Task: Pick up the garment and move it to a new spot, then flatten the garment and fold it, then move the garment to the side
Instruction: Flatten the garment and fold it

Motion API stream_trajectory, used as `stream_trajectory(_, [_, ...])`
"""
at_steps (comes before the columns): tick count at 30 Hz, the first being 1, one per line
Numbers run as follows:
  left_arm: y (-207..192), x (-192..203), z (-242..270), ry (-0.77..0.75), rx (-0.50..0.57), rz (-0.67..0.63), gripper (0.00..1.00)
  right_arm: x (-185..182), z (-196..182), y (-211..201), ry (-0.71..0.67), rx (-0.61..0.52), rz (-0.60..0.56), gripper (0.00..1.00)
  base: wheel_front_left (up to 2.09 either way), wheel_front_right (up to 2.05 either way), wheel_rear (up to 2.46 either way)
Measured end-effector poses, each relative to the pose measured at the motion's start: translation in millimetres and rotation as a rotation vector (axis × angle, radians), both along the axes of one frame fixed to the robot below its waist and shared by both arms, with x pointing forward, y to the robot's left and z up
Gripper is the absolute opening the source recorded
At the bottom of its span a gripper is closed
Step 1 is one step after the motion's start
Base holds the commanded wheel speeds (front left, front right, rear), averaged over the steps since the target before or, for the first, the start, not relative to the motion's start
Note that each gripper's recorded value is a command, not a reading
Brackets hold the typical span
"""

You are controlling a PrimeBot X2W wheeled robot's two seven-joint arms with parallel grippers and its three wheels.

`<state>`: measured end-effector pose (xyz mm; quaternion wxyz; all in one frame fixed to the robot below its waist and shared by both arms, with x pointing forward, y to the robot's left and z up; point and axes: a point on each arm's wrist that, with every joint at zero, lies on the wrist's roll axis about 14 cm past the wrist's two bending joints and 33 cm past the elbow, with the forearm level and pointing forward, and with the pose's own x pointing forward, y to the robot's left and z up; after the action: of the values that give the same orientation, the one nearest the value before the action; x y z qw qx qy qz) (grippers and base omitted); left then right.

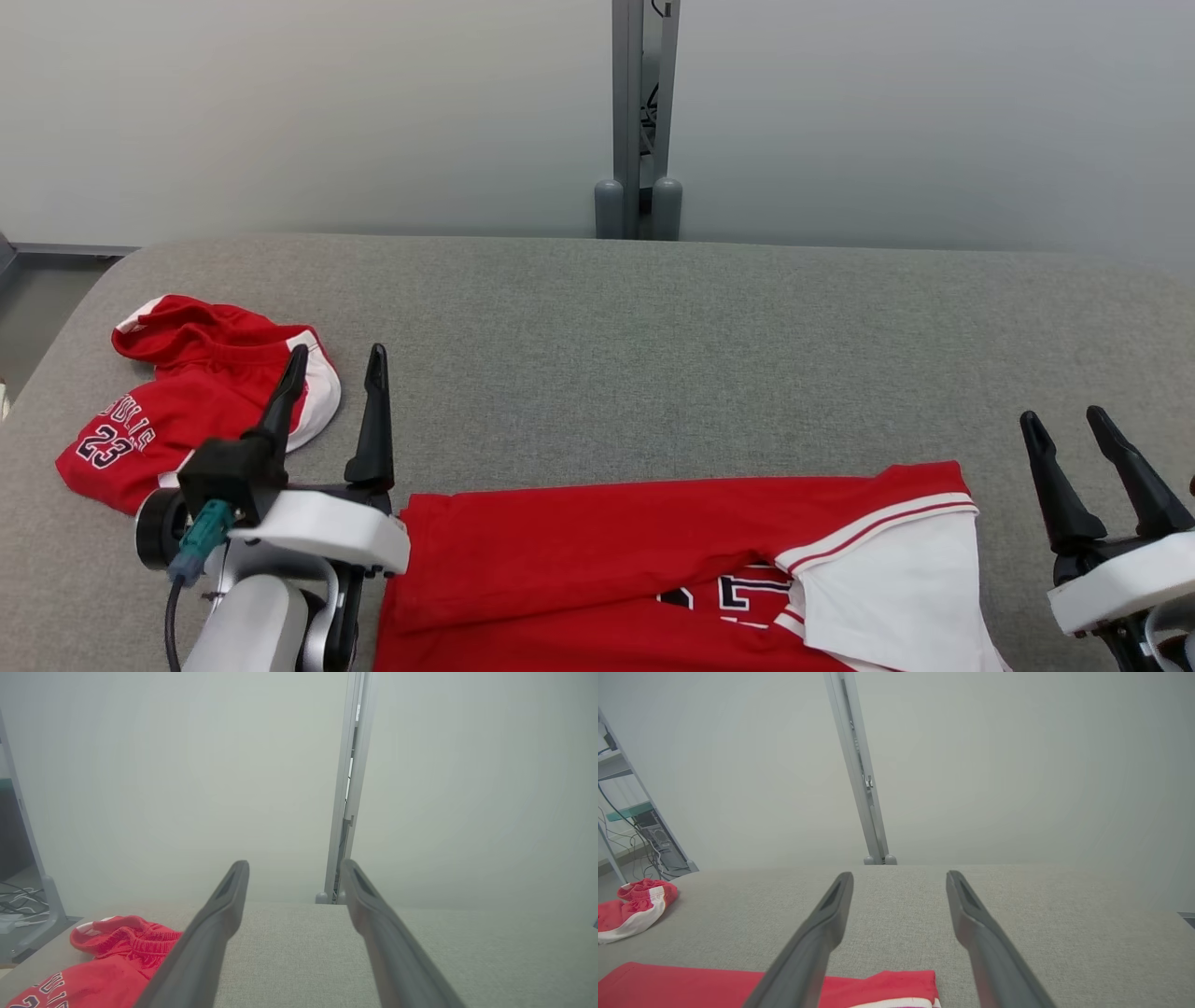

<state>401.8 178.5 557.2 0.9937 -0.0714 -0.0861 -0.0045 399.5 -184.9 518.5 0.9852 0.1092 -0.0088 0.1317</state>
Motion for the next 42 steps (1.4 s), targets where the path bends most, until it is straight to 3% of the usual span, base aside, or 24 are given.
stream_trajectory(6, [0,-20,-6,-0.020,-0.002,0.038,1.00,-6,29,6,-0.147,-0.045,-0.064,1.00,0.00,0.00,0.00])
stream_trajectory(12, [2,-37,-20,0.006,0.048,0.057,1.00,-21,12,10,-0.114,-0.024,-0.120,1.00,0.00,0.00,0.00])
stream_trajectory(15, [4,-42,-35,0.048,0.039,0.063,1.00,-22,8,17,-0.113,-0.090,-0.091,1.00,0.00,0.00,0.00])
stream_trajectory(21, [5,-41,-38,0.055,0.055,0.056,1.00,-21,0,15,-0.088,-0.083,-0.101,1.00,0.00,0.00,0.00])
stream_trajectory(26, [3,-40,-39,0.060,0.051,0.049,1.00,-27,-31,12,0.017,-0.040,-0.102,1.00,0.00,0.00,0.00])
stream_trajectory(35, [-2,-33,-49,0.091,0.046,0.033,1.00,-45,-108,12,0.333,0.080,-0.094,1.00,0.00,0.00,0.00])
stream_trajectory(42, [-4,-28,-52,0.099,0.046,0.028,1.00,-47,-133,21,0.462,0.137,-0.062,1.00,0.00,0.00,0.00])
